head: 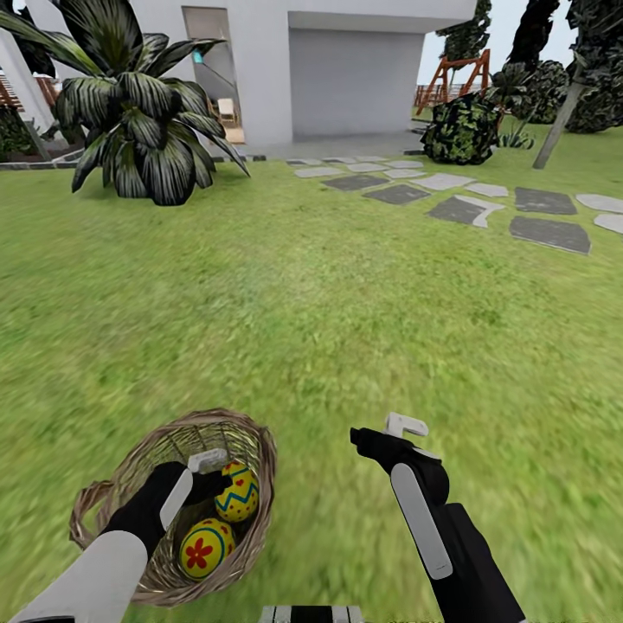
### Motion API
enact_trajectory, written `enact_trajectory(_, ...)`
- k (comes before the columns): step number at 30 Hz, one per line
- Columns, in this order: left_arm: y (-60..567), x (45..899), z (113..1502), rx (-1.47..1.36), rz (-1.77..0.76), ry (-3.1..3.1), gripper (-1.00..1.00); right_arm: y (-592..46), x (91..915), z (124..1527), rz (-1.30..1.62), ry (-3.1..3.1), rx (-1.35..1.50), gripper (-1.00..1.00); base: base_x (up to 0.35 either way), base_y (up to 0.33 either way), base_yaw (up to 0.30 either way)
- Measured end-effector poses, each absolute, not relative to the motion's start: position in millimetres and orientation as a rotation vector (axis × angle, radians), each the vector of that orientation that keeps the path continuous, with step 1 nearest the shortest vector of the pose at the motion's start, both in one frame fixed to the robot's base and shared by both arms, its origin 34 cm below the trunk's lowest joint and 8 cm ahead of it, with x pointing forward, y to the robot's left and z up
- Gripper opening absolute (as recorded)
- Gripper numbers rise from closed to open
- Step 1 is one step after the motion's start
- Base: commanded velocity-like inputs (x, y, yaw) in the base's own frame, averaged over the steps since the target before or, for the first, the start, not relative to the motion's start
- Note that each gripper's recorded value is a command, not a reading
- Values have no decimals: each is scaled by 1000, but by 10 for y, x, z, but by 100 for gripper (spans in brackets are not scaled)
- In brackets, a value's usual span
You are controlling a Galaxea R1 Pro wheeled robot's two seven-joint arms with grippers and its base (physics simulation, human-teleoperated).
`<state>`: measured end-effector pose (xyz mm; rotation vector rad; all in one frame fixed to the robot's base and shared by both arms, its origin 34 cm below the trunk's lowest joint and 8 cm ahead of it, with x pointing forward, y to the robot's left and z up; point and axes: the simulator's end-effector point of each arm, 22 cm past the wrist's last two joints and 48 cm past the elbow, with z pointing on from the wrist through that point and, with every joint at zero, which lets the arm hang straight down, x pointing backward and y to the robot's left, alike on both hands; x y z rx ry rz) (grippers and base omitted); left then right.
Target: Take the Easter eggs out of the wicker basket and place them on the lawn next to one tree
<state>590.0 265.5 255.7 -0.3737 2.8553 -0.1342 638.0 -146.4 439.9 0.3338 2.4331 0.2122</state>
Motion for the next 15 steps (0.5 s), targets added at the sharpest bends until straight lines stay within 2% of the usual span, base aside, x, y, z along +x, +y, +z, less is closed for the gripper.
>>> enact_trajectory(15, 2633, 5854, 2328, -370, -140, 2858, 100, -1448, 6316, 4136, 211, 2447, 332, 100, 0, 0, 0)
